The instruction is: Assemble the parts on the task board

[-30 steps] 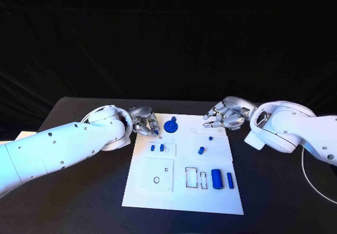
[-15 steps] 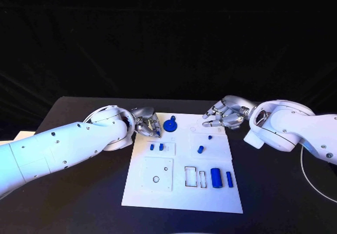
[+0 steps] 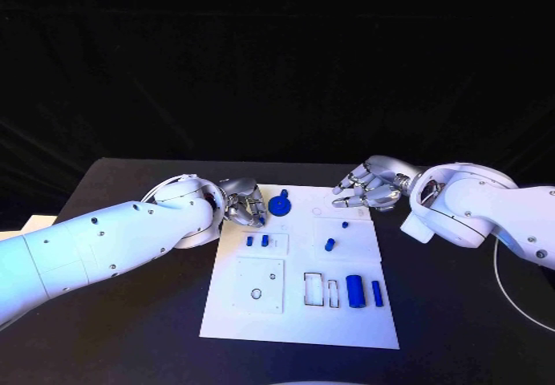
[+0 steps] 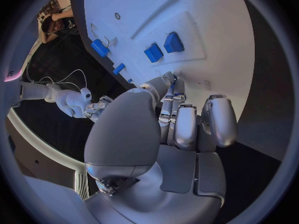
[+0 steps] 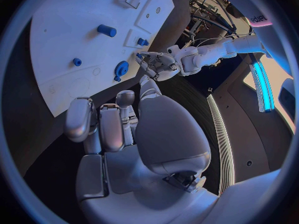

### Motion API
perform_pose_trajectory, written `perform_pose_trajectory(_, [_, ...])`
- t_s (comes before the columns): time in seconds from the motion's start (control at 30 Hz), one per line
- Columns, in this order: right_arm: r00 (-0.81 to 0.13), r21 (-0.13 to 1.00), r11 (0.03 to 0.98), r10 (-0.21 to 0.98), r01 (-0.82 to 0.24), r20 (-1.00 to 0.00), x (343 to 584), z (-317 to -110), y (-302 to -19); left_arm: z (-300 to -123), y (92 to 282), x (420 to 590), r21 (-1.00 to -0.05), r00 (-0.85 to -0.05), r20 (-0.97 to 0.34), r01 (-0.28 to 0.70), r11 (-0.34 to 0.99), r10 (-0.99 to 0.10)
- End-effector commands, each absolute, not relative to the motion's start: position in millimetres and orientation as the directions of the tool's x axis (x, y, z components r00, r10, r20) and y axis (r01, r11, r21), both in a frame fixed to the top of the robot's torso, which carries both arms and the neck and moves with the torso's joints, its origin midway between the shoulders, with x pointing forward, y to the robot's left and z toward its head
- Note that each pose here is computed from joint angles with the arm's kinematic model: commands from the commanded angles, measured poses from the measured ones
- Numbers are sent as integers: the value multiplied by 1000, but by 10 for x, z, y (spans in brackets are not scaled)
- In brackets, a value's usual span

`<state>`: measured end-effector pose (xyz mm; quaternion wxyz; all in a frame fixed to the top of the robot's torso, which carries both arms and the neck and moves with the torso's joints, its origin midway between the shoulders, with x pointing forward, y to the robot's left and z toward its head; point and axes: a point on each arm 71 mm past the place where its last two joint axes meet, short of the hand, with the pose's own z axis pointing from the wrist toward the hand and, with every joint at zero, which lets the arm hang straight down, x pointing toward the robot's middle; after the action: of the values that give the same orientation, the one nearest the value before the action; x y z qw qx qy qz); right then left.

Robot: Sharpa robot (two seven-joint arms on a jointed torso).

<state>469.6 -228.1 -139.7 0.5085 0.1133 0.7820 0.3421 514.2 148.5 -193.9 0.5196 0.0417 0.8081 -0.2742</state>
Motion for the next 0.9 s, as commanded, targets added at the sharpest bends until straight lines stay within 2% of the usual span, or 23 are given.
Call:
perform_pose_trajectory(0.03, [-466, 649, 739, 517, -181, -718, 4687, -1400, -2268, -1957, 1468, 5138, -376, -457, -869, 364, 852, -188])
perform_pose_trajectory(0.9, [-468, 649, 738, 516, -182, -718, 4683, -1400, -2273, -2018, 1418, 5113, -354, -479, -865, 375, 856, -148])
